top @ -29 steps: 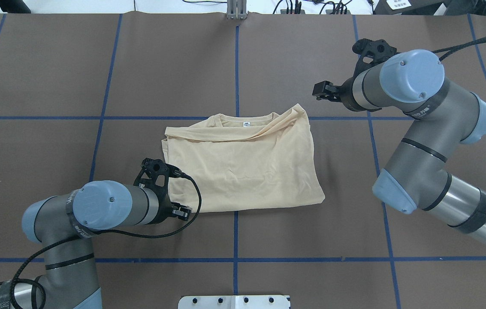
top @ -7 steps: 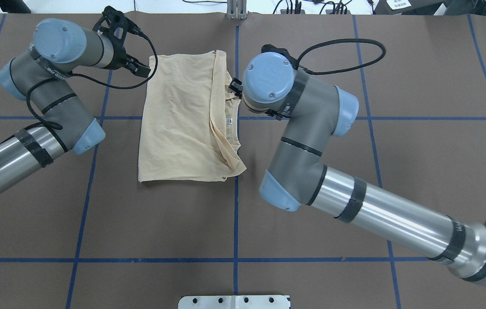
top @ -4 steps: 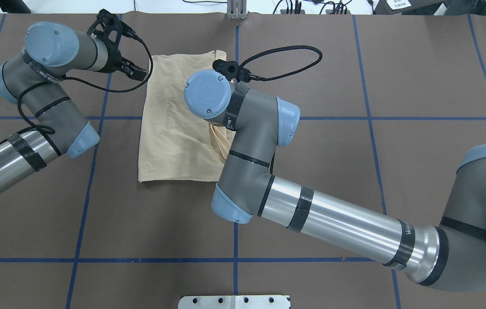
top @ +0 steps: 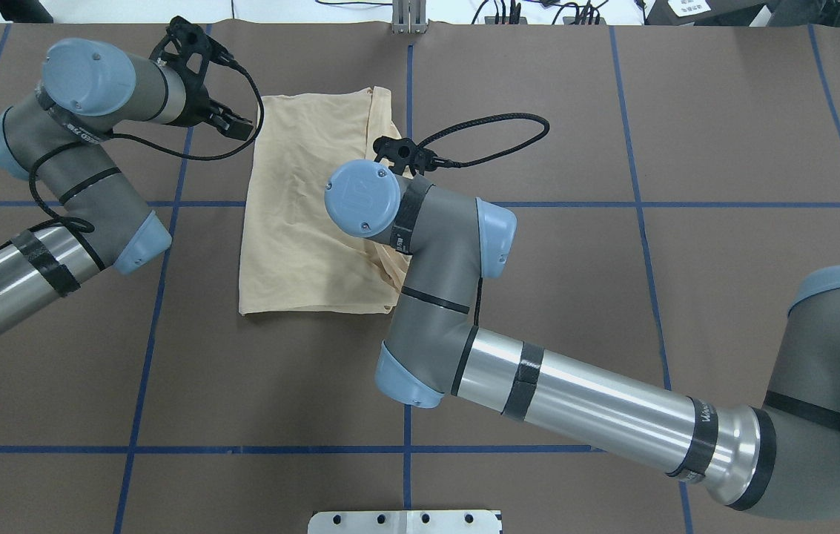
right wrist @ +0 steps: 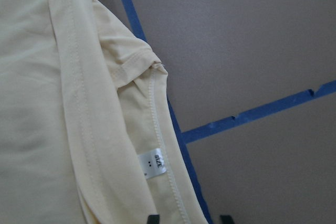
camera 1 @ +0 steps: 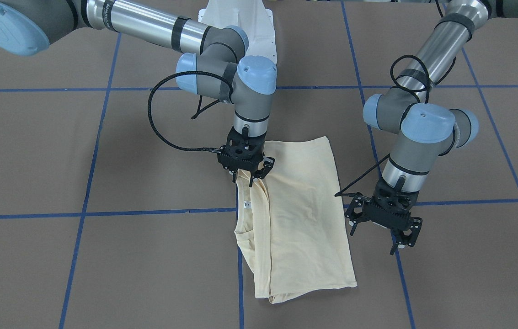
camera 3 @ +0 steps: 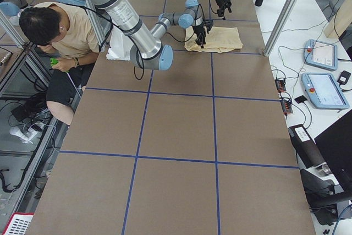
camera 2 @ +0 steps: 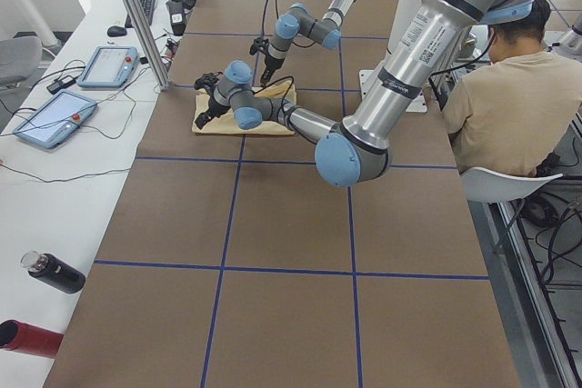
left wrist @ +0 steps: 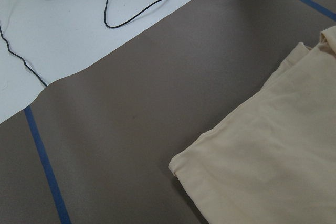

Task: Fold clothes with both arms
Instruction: 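Grasp the folded shirt's side edge with the right gripper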

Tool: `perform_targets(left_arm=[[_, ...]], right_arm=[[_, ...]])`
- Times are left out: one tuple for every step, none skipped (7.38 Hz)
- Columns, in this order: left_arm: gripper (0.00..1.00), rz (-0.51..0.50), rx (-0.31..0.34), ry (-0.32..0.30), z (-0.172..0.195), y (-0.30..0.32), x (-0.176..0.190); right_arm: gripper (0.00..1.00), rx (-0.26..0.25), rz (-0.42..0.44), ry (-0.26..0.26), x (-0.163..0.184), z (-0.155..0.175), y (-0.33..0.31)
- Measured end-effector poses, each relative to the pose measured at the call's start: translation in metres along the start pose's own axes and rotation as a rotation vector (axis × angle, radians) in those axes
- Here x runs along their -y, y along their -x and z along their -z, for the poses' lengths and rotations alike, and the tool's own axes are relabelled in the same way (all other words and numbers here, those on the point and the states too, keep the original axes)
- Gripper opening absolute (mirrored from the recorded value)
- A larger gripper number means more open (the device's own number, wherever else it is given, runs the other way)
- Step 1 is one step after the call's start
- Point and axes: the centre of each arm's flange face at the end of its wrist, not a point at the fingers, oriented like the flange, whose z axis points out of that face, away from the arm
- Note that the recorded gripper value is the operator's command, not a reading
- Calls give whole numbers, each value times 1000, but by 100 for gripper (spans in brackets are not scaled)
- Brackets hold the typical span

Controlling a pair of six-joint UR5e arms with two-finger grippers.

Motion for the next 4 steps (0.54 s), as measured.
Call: perform_targets(left_arm=[[100,0,0,1,0,0,0],[100,0,0,1,0,0,-1],[100,0,0,0,0,0,0],[100,1,0,0,0,0,0]], right_arm=[[40,-6,2,0,-1,-4,-4],[40,-13,5,0,-3,-8,-7],[40,-18,12,1,-8,-11,-10],[39,-21,19,5,-16,-13,-10]])
